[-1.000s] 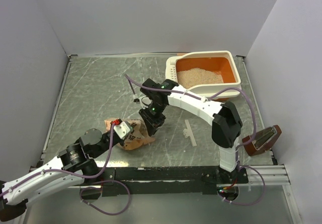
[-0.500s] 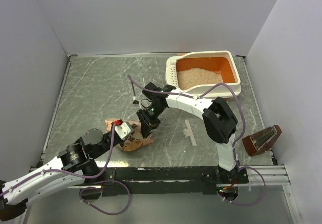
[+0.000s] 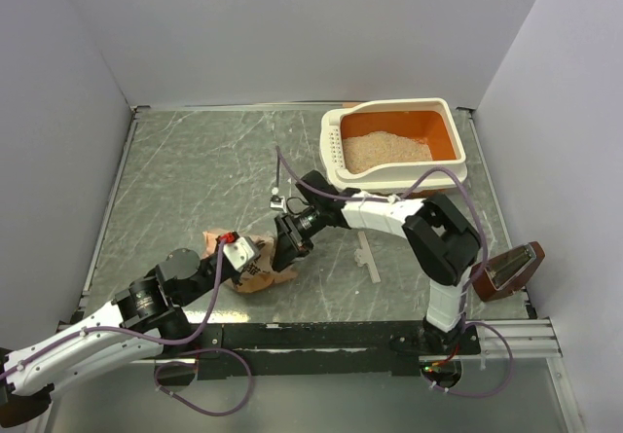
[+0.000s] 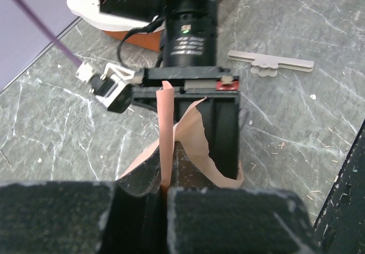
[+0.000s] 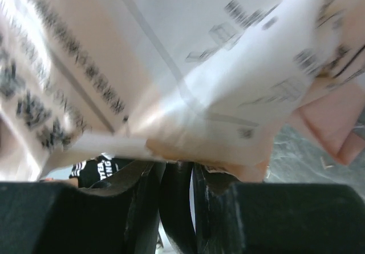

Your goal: Fill the litter box with clean litter

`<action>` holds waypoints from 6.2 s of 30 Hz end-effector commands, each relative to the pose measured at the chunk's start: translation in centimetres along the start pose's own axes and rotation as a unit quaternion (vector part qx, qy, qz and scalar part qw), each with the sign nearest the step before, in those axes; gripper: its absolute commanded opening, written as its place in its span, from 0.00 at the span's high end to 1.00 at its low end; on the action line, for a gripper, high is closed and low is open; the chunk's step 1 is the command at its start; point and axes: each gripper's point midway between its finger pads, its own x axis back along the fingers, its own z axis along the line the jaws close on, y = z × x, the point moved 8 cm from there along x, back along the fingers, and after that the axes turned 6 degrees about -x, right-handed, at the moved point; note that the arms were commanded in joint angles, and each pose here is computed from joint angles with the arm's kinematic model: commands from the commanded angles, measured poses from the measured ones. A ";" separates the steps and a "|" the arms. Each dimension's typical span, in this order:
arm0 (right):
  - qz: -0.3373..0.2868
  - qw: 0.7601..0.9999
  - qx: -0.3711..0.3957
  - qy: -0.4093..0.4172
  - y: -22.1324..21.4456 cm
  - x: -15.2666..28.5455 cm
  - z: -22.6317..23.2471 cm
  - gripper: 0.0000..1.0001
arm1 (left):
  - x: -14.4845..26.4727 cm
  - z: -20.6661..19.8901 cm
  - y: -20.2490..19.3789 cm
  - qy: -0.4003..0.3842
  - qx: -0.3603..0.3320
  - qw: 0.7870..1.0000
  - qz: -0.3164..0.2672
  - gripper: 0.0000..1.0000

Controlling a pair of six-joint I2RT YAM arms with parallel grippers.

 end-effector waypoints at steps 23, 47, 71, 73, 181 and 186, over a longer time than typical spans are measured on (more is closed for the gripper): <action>-0.107 0.983 0.104 0.106 -7.0 7.2 0.9 1.00 | -0.3 0.1 1.5 -0.003 -0.001 0.999 -0.052 0.99; -0.168 0.977 0.039 0.123 -13.0 8.9 -1.3 1.00 | -0.2 -0.2 1.7 -0.018 -0.004 0.998 -0.065 0.99; -0.308 0.947 0.022 0.091 -12.5 13.2 1.3 1.00 | -0.5 -0.1 1.4 -0.011 0.000 0.999 -0.051 0.99; -0.328 0.940 0.018 0.091 -11.6 14.1 2.3 1.00 | -0.4 -0.1 1.5 -0.010 0.001 0.999 -0.050 0.99; -0.369 0.824 0.174 -0.394 16.5 8.4 -6.6 0.61 | 0.4 2.4 2.5 0.085 0.008 0.996 -0.026 0.99; -0.386 0.812 0.185 -0.397 16.4 10.4 -5.2 0.29 | 0.9 3.1 4.0 0.095 0.006 0.995 -0.026 0.99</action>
